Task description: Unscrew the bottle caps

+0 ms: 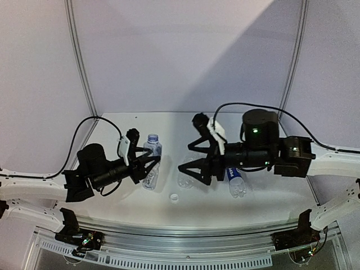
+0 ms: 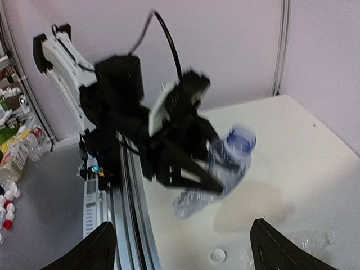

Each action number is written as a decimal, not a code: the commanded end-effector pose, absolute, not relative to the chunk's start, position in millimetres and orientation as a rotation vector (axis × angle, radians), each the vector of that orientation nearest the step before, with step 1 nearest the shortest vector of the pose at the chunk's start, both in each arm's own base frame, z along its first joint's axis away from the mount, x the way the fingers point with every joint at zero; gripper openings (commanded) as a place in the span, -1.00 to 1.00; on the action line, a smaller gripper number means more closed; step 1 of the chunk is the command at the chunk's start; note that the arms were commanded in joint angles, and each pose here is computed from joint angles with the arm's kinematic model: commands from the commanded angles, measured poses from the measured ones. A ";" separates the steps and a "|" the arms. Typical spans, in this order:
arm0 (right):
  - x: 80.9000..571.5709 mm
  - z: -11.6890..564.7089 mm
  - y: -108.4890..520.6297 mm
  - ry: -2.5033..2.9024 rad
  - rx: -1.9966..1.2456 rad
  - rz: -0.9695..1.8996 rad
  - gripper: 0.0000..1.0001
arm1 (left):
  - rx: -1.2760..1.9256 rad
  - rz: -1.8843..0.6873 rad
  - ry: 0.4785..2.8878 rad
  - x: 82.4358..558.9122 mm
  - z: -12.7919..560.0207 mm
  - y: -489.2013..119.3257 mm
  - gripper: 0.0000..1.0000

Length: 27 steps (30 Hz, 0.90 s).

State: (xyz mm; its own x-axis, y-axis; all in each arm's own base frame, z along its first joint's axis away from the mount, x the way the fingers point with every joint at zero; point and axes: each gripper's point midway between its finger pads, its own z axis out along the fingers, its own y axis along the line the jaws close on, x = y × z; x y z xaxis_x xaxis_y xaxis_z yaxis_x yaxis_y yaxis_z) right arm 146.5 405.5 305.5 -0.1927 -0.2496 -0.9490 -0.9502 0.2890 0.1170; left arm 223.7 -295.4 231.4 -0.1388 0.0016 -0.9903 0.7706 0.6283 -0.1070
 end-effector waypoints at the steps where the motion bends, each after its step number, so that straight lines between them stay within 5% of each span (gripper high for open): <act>1: 145.3 300.2 412.3 1.604 -1.073 1.033 0.68 | 0.953 -1.011 1.499 183.5 228.7 -344.4 -0.97; 18: 175.9 286.6 420.1 1.710 -0.924 0.950 0.64 | 1.096 -1.120 1.450 152.8 220.2 -370.6 -0.97; 27: 176.7 275.1 430.1 1.745 -0.942 0.983 0.34 | 1.123 -1.117 1.449 148.8 218.4 -373.6 -0.96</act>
State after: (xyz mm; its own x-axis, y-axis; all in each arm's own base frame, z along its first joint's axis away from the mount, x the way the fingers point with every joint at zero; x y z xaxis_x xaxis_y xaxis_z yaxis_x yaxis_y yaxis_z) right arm 174.0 426.3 266.0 -0.2997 -0.2100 -0.9306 -0.8940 0.4024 0.1970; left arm 155.5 -365.4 209.6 -0.1522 0.1155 -0.9816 0.9722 0.1964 -0.1277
